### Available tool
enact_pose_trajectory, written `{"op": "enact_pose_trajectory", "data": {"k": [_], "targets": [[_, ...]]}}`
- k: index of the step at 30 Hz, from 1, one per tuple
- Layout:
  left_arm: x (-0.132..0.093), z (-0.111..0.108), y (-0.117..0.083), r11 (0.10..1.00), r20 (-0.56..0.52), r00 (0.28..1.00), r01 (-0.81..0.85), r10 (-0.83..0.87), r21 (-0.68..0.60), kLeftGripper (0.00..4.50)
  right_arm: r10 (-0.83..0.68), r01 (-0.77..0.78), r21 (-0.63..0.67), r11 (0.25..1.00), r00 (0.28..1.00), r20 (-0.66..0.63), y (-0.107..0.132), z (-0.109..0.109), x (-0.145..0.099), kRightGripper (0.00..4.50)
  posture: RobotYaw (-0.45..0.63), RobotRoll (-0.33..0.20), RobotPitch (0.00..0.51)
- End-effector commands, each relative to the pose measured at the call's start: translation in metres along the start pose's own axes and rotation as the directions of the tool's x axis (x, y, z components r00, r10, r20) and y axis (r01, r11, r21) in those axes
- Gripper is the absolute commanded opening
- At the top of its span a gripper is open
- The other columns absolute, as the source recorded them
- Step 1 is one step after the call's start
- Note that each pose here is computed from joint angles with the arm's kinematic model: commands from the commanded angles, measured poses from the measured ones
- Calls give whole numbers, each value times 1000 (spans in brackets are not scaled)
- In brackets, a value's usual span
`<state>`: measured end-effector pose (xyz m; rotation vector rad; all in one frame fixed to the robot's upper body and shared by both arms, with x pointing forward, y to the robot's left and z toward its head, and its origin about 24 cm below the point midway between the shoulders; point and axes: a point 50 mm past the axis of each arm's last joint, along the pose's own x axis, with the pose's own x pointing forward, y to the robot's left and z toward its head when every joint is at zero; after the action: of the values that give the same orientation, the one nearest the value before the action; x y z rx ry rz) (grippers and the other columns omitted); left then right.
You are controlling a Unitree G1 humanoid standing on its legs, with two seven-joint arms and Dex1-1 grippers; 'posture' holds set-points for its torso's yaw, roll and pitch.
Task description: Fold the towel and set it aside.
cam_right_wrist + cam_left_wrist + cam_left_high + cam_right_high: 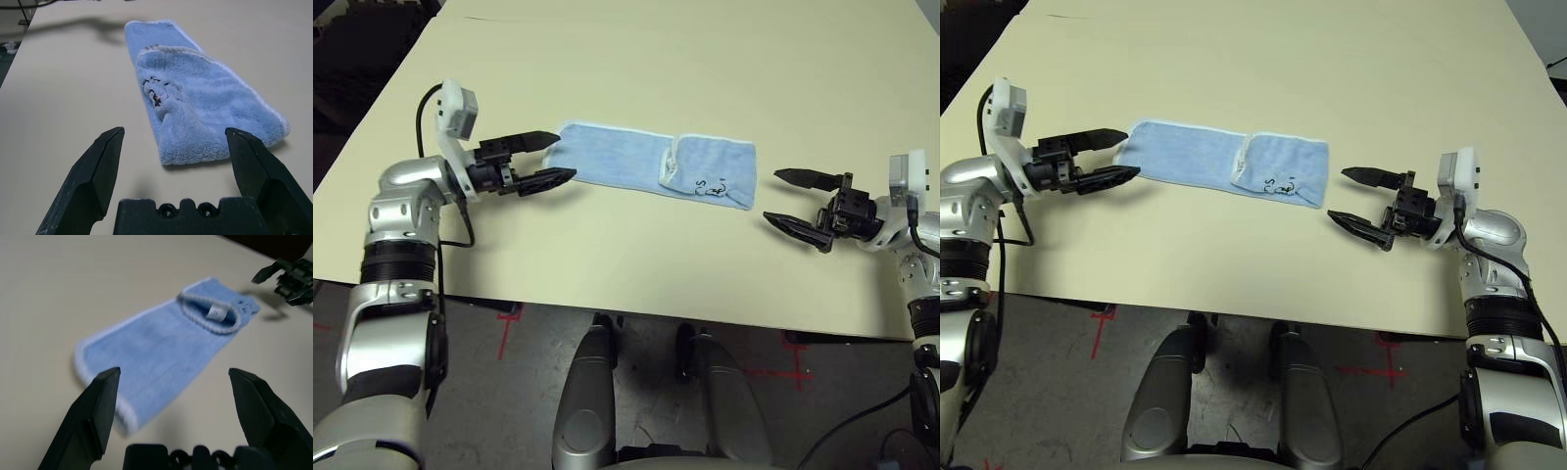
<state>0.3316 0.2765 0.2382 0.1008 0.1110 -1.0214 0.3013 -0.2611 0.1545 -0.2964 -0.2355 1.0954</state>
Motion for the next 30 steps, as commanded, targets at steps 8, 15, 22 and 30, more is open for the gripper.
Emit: {"op": "enact_pose_trajectory", "data": {"k": [8,15,22,30], "targets": [[-2,-35,-1,802,-220,967,-230,127,-552,4500,23,-23,-6,1000,1000,-10,8,6,4,4472,110,0,284],[12,-36,-2,681,-214,967,-248,135,-689,4500,17,-17,-4,1000,1000,-21,12,10,6,4472,102,0,288],[31,-37,-4,658,-184,977,-209,108,-724,4500,5,-5,-2,1000,999,-33,8,7,3,4472,97,0,288],[44,-38,-2,655,-169,979,-203,116,-728,4500,-1,1,-2,1000,999,-36,5,6,2,4472,92,0,289]]}}
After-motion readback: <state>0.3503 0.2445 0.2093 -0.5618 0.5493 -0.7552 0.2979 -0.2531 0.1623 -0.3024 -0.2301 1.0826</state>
